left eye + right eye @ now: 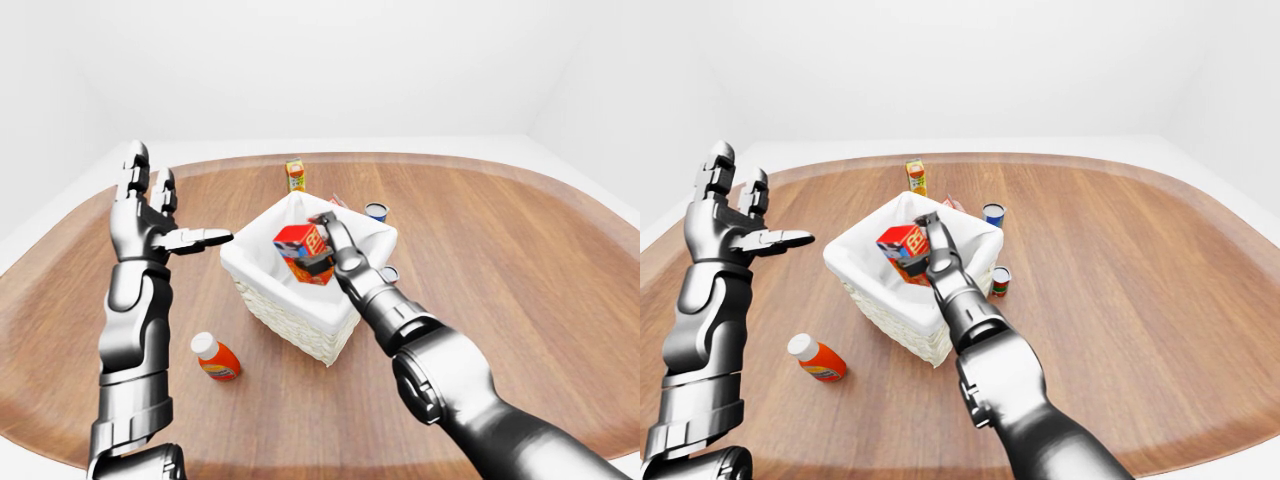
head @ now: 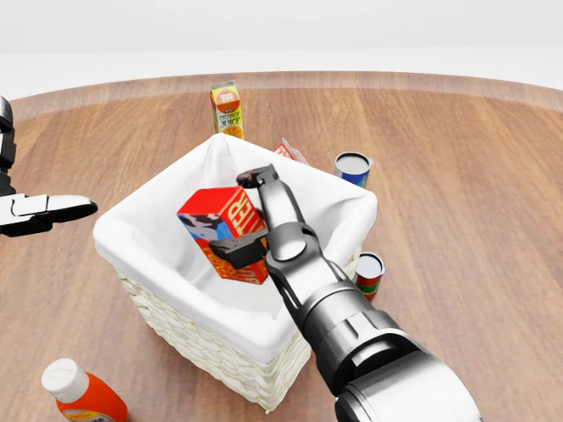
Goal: Pick up the butter and put it in the basket.
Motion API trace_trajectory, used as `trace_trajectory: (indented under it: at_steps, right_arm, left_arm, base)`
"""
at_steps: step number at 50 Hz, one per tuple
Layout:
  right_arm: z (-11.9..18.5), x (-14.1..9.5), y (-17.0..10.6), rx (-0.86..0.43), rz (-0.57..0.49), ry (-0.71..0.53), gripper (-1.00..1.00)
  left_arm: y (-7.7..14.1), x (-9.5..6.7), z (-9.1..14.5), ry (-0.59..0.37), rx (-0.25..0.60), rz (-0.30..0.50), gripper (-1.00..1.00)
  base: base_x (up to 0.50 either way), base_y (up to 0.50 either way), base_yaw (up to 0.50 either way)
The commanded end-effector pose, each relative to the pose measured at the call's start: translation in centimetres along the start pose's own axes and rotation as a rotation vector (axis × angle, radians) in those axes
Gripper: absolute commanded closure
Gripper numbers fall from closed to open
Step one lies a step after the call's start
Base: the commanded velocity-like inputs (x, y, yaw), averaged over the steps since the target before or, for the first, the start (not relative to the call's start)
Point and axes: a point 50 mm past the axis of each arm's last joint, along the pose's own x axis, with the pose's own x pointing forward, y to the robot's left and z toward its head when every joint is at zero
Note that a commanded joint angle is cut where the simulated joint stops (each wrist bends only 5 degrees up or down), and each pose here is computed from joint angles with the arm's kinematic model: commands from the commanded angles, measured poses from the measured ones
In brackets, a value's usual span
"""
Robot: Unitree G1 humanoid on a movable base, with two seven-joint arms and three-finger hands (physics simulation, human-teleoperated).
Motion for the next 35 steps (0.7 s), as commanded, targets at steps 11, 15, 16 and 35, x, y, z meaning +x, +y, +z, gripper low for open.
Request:
trace_trajectory:
  at_steps: [11,15,16,35]
  right_arm:
    - [1.0,-0.1,0.1,-0.022,-0.034,-0.042,-1.00]
    - [0.9,-0.1,0.3,-0.026,-0.030,-0.044,-1.00]
    - [0.9,-0.1,0.3,-0.027,-0.030,-0.044,-1.00]
    - [3.1,-0.3,-0.6,0.031,-0.010,-0.160,-1.00]
  left_arm:
    - [0.2,-0.1,0.0,0.002,0.000,0.006,-1.00]
    - [0.2,-0.1,-0.1,0.005,-0.001,0.006,-1.00]
    - [0.2,-0.1,-0.1,0.005,-0.001,0.006,-1.00]
    - [0.0,-0.3,0.1,-0.006,-0.003,0.000,-1.00]
  base:
    - [0.00,0.00,0.00]
    - [0.00,0.00,0.00]
    - [0.00,0.00,0.00]
    - [0.00,0.00,0.00]
